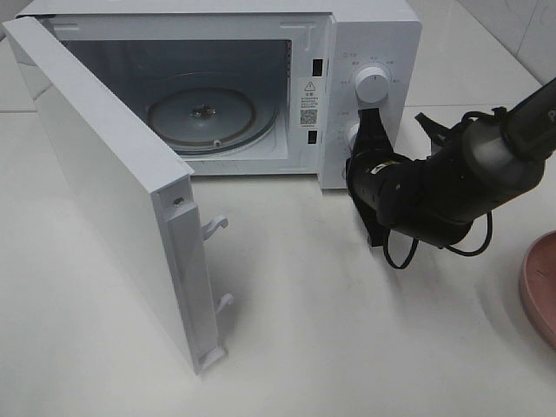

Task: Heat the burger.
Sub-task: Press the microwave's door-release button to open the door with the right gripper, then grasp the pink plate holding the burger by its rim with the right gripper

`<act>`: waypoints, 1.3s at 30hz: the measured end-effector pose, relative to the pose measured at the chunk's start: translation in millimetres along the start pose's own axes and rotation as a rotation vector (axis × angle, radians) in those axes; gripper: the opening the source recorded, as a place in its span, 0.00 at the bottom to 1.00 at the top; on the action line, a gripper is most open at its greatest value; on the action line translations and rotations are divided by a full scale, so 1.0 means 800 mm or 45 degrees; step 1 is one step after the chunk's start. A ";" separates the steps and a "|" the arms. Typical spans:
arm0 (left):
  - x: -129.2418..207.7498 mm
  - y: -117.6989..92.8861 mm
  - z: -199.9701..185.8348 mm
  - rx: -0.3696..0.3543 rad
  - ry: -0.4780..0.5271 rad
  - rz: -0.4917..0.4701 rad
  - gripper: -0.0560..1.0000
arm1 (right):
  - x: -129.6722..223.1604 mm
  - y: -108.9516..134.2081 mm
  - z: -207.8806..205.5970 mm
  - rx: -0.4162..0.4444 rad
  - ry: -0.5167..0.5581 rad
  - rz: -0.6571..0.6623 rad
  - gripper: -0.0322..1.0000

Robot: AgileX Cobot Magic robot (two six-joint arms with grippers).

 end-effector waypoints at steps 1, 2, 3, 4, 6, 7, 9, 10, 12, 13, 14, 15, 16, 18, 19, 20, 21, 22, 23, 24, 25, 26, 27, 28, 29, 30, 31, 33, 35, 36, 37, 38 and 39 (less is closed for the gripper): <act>0.000 0.000 0.000 0.000 0.000 0.000 0.97 | 0.000 0.000 0.000 0.000 0.000 0.000 0.03; 0.000 0.000 0.000 0.000 0.000 0.000 0.97 | 0.000 -0.001 -0.002 0.009 0.007 -0.011 0.03; 0.000 0.000 0.000 0.000 0.000 0.000 0.97 | 0.000 -0.001 -0.006 0.020 0.026 -0.042 0.03; 0.000 0.000 0.000 0.000 0.000 0.000 0.97 | 0.000 -0.001 -0.006 0.020 0.026 -0.042 0.03; 0.000 0.000 0.000 0.000 0.000 0.000 0.97 | -0.001 -0.003 -0.014 0.047 0.061 -0.087 0.03; 0.000 0.000 0.000 0.000 0.000 0.000 0.97 | -0.001 -0.003 -0.014 0.047 0.061 -0.087 0.03; 0.000 0.000 0.000 0.000 0.000 0.000 0.97 | 0.001 -0.008 -0.023 0.091 0.115 -0.151 0.03; 0.000 0.000 0.000 0.000 0.000 0.000 0.97 | 0.001 -0.008 -0.023 0.091 0.115 -0.151 0.03; 0.000 0.000 0.000 0.000 0.000 0.000 0.97 | -0.001 -0.009 -0.035 0.112 0.157 -0.214 0.03; 0.000 0.000 0.000 0.000 0.000 0.000 0.97 | -0.001 -0.009 -0.035 0.112 0.157 -0.214 0.03; 0.000 0.000 0.000 0.000 0.000 0.000 0.97 | -0.003 -0.007 -0.043 0.116 0.180 -0.258 0.03; 0.000 0.000 0.000 0.000 0.000 0.000 0.97 | -0.003 -0.007 -0.043 0.116 0.180 -0.258 0.03; 0.000 0.000 0.000 0.000 0.000 0.000 0.97 | -0.004 -0.007 -0.047 0.118 0.197 -0.289 0.03; 0.000 0.000 0.000 0.000 0.000 0.000 0.97 | -0.004 -0.004 -0.055 0.113 0.242 -0.370 0.03; 0.000 0.000 0.000 0.000 0.000 0.000 0.97 | -0.002 -0.001 -0.062 0.112 0.299 -0.450 0.03; 0.000 0.000 0.000 0.000 0.000 0.000 0.97 | -0.001 0.000 -0.065 0.114 0.336 -0.497 0.03; 0.000 0.000 0.000 0.000 0.000 0.000 0.97 | -0.001 0.000 -0.065 0.114 0.336 -0.497 0.03; 0.000 0.000 0.000 0.000 0.000 0.000 0.97 | 0.003 0.002 -0.072 0.113 0.412 -0.579 0.03; 0.000 0.000 0.000 0.000 0.000 0.000 0.97 | 0.004 0.003 -0.074 0.105 0.441 -0.629 0.03; 0.000 0.000 0.000 0.000 0.000 0.000 0.97 | 0.004 0.003 -0.074 0.105 0.441 -0.629 0.03; 0.000 0.000 0.000 0.000 0.000 0.000 0.97 | 0.005 0.005 -0.079 0.093 0.506 -0.734 0.03; 0.000 0.000 0.000 0.000 0.000 0.000 0.97 | 0.004 0.005 -0.084 0.088 0.563 -0.830 0.04; 0.000 0.000 0.000 0.000 0.000 0.000 0.97 | 0.004 0.005 -0.084 0.088 0.563 -0.830 0.04; 0.000 0.000 0.000 0.000 0.000 0.000 0.97 | 0.002 0.005 -0.086 0.087 0.586 -0.872 0.04; 0.000 0.000 0.000 0.000 0.000 0.000 0.97 | 0.001 0.003 -0.092 0.090 0.652 -0.977 0.04; 0.000 0.000 0.000 0.000 0.000 0.000 0.97 | 0.001 0.003 -0.092 0.090 0.652 -0.977 0.04; 0.000 0.000 0.000 0.000 0.000 0.000 0.97 | 0.000 0.002 -0.095 0.096 0.683 -1.019 0.04; 0.000 0.000 0.000 0.000 0.000 0.000 0.97 | -0.004 0.001 -0.102 0.099 0.738 -1.121 0.04; 0.000 0.000 0.000 0.000 0.000 0.000 0.97 | -0.006 -0.001 -0.106 0.108 0.771 -1.175 0.04; 0.000 0.000 0.000 0.000 0.000 0.000 0.97 | -0.010 -0.004 -0.112 0.121 0.823 -1.269 0.04; 0.000 0.000 0.000 0.000 0.000 0.000 0.97 | -0.010 -0.004 -0.112 0.121 0.823 -1.269 0.04; 0.000 0.000 0.000 0.000 0.000 0.000 0.97 | -0.016 -0.006 -0.120 0.134 0.870 -1.360 0.05; 0.000 0.000 0.000 0.000 0.000 0.000 0.97 | -0.017 -0.007 -0.124 0.134 0.895 -1.412 0.05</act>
Point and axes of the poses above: a point on each arm's last joint axis where the gripper is mounted, z pointing out along that axis toward the gripper, y along the wrist's bending axis when the last joint is at zero, x = y × z, the point moved 4 cm from there along z, pointing out along that axis toward the gripper, and after that the axes turned 12 degrees about -z, right-handed, at the moved point
